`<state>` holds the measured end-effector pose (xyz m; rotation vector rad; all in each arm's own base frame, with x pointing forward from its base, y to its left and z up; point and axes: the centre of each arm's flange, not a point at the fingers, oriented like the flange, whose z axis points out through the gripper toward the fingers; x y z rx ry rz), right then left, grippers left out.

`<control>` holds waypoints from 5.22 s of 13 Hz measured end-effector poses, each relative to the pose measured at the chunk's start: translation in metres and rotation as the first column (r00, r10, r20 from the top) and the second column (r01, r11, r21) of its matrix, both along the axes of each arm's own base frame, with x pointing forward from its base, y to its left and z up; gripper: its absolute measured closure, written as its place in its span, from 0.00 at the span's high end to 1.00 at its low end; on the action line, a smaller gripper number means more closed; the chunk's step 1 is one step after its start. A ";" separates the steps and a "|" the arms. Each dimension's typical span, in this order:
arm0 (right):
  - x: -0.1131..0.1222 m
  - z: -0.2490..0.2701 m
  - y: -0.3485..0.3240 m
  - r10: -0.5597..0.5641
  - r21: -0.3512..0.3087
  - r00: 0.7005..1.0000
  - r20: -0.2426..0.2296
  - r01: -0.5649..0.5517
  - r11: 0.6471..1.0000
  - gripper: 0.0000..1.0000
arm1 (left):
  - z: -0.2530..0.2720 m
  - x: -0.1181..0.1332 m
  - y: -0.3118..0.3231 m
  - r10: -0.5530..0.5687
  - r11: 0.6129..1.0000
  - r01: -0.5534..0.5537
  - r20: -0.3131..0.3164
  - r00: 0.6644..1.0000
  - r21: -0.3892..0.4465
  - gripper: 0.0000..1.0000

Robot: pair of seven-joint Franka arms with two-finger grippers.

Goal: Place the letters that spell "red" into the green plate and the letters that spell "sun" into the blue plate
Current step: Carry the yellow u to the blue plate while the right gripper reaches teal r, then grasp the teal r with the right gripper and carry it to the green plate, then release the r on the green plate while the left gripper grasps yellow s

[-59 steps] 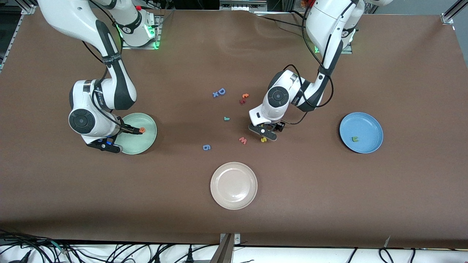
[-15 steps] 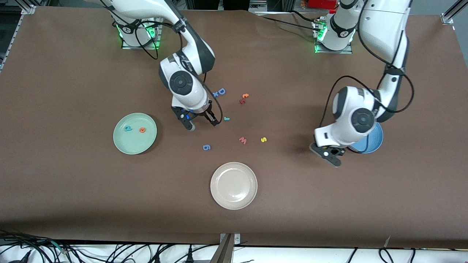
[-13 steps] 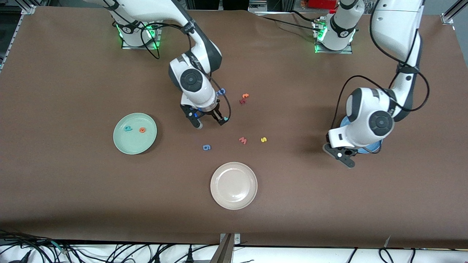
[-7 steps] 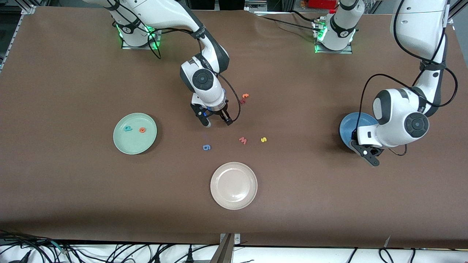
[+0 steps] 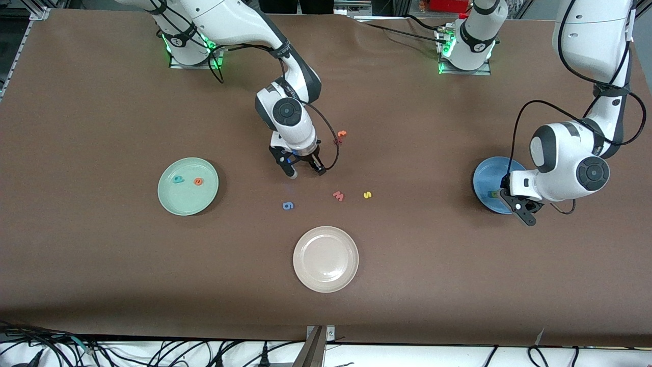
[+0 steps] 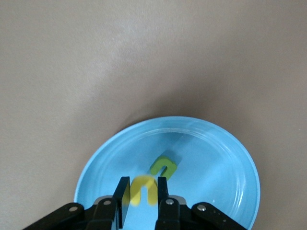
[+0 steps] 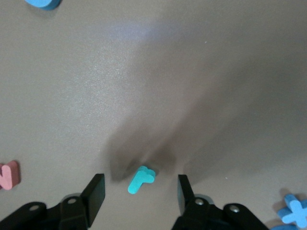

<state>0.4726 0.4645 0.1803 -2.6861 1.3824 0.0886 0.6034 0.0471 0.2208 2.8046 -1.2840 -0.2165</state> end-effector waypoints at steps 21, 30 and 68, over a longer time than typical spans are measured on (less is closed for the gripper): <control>0.053 0.066 -0.075 0.189 -0.154 0.980 -0.069 -0.198 0.968 0.19 | 0.040 -0.012 -0.287 0.365 0.931 -0.363 0.066 0.929 -0.042 1.00; 0.096 0.104 -0.182 0.424 -0.185 0.885 -0.195 -0.457 0.870 0.19 | 0.020 -0.014 -0.369 -0.147 0.983 0.160 0.143 0.979 -0.086 0.99; 0.138 0.160 -0.355 0.694 0.078 0.697 -0.180 -0.693 0.717 1.00 | -0.048 -0.038 -0.421 -0.304 0.944 0.323 0.211 0.929 -0.065 0.22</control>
